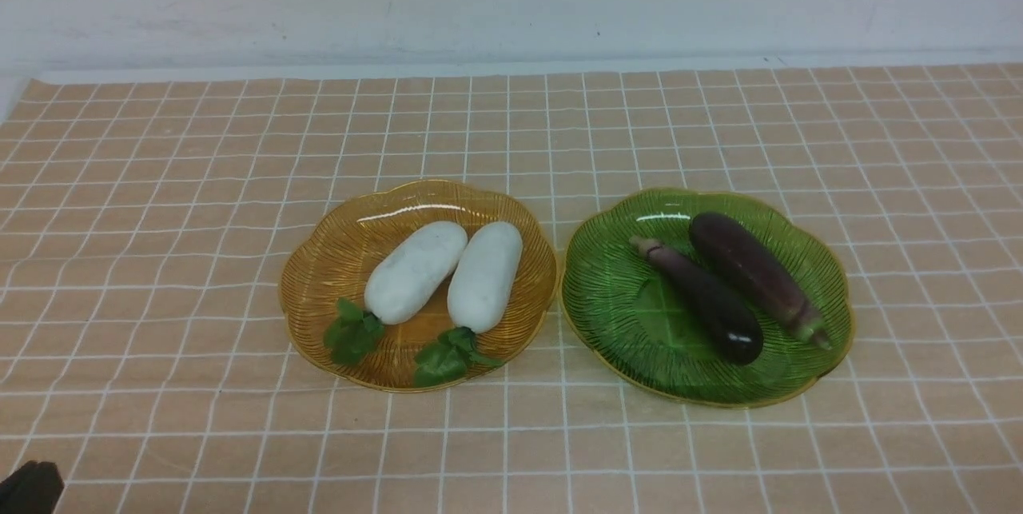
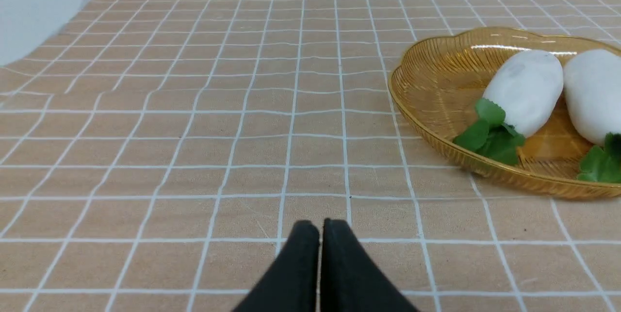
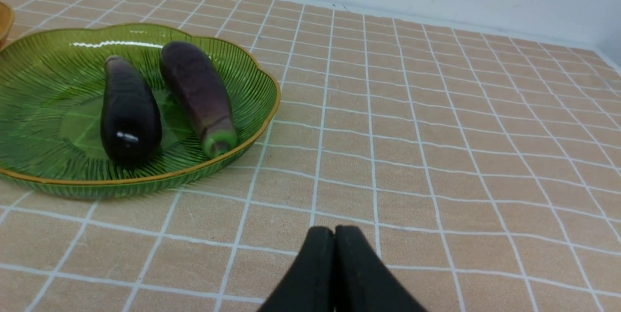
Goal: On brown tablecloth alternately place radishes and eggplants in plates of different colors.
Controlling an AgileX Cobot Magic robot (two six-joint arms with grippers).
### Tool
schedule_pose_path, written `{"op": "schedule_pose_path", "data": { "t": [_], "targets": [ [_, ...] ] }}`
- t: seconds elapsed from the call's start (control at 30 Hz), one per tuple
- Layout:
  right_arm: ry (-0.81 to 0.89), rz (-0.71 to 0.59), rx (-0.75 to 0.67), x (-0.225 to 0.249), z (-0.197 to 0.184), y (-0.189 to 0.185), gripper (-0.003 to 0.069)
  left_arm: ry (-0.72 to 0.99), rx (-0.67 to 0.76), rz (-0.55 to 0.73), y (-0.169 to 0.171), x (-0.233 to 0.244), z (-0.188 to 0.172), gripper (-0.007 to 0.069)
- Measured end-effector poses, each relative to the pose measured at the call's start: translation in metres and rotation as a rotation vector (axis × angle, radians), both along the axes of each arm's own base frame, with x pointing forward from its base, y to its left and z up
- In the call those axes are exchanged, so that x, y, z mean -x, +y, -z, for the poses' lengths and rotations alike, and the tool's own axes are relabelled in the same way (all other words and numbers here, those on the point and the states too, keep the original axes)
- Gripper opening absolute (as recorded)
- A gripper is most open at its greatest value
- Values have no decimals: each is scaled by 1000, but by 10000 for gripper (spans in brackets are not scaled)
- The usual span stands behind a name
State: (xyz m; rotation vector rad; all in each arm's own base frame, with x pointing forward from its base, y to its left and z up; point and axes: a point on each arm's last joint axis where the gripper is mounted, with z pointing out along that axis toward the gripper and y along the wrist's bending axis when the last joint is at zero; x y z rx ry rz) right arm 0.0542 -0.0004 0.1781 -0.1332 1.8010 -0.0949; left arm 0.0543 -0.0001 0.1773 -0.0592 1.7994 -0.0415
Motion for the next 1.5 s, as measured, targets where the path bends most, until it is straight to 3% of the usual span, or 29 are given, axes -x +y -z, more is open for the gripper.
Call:
{"op": "schedule_pose_path", "data": {
  "t": [0.33,1.5],
  "targets": [
    [0,2,0,0,0,0,-15,76,-22,125,-6,2,7,-3],
    [0,4,0,0,0,0,-15,77,-22,76,-4,2,7,-3]
  ]
}}
